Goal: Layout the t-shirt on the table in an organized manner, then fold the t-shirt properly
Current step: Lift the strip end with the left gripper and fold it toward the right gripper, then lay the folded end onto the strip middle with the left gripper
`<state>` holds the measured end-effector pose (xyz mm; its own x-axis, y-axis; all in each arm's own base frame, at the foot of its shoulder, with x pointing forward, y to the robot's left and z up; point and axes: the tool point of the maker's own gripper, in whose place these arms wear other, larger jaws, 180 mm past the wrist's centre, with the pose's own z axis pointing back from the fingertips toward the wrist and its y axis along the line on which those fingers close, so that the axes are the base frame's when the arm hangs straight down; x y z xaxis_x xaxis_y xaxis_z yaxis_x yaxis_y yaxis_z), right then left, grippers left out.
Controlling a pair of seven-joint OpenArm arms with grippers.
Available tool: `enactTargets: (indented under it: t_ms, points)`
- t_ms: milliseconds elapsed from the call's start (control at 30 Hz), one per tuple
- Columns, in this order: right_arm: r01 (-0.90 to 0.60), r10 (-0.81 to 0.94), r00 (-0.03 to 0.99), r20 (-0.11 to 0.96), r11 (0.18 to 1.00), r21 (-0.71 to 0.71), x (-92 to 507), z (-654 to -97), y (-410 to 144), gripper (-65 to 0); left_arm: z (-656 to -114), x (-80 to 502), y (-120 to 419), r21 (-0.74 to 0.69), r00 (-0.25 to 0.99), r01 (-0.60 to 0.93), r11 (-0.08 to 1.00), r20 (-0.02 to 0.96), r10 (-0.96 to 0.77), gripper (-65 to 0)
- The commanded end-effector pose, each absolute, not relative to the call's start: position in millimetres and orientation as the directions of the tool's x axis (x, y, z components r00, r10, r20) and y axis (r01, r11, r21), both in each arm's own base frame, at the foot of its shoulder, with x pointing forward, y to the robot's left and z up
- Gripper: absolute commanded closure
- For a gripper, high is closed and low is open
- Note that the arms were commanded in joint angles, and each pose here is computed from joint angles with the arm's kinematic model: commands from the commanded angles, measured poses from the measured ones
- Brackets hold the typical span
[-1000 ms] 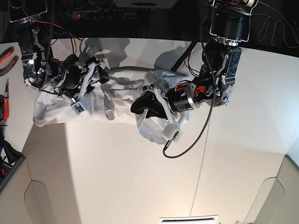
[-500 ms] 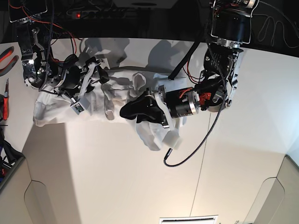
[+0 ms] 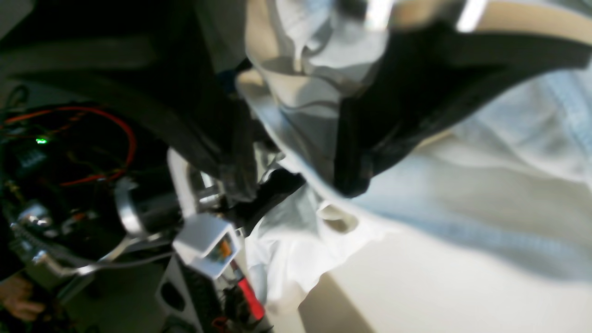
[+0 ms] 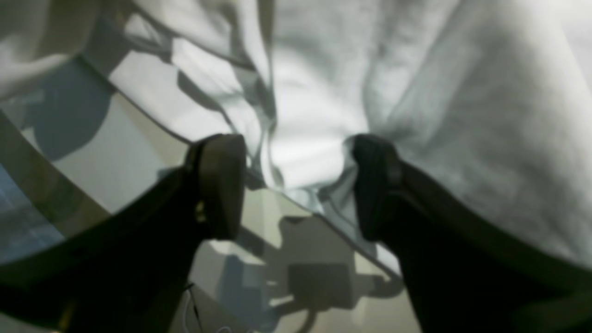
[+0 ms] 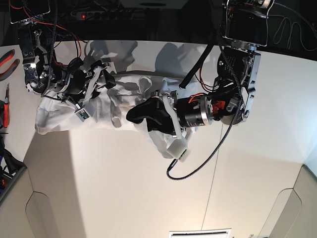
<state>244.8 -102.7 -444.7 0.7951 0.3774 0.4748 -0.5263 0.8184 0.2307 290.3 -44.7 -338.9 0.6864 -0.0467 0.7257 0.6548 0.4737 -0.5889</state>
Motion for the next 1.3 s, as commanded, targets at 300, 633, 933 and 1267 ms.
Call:
enactTargets:
  t_ms: [300,633,933,1267]
  points:
    - [-0.53,0.367,0.779,0.509,0.818,0.222,254.7,-435.6,-103.6,-36.0,-311.1,298.2,-54.7,-0.599,0.647,0.686,0.414,0.762,0.03,-31.9]
    - [-0.53,0.367,0.779,0.509,0.818,0.222,254.5,-435.8,-103.7,-36.0,-336.7,276.5,-92.2,-0.443,0.553,0.792,0.42,0.812,-0.185,-37.4]
    - [-0.53,0.367,0.779,0.509,0.818,0.222,254.5,-435.8,-103.7,-36.0,-317.4,277.3,-108.1,-0.457,0.53,0.81,0.367,0.839,-0.125,-37.4]
    - [-0.53,0.367,0.779,0.508,0.818,0.222,254.4,-435.8,-103.8,-36.0,-295.2,295.0,-109.4,-0.421,0.49,0.843,0.336,0.858,-0.154,-37.4]
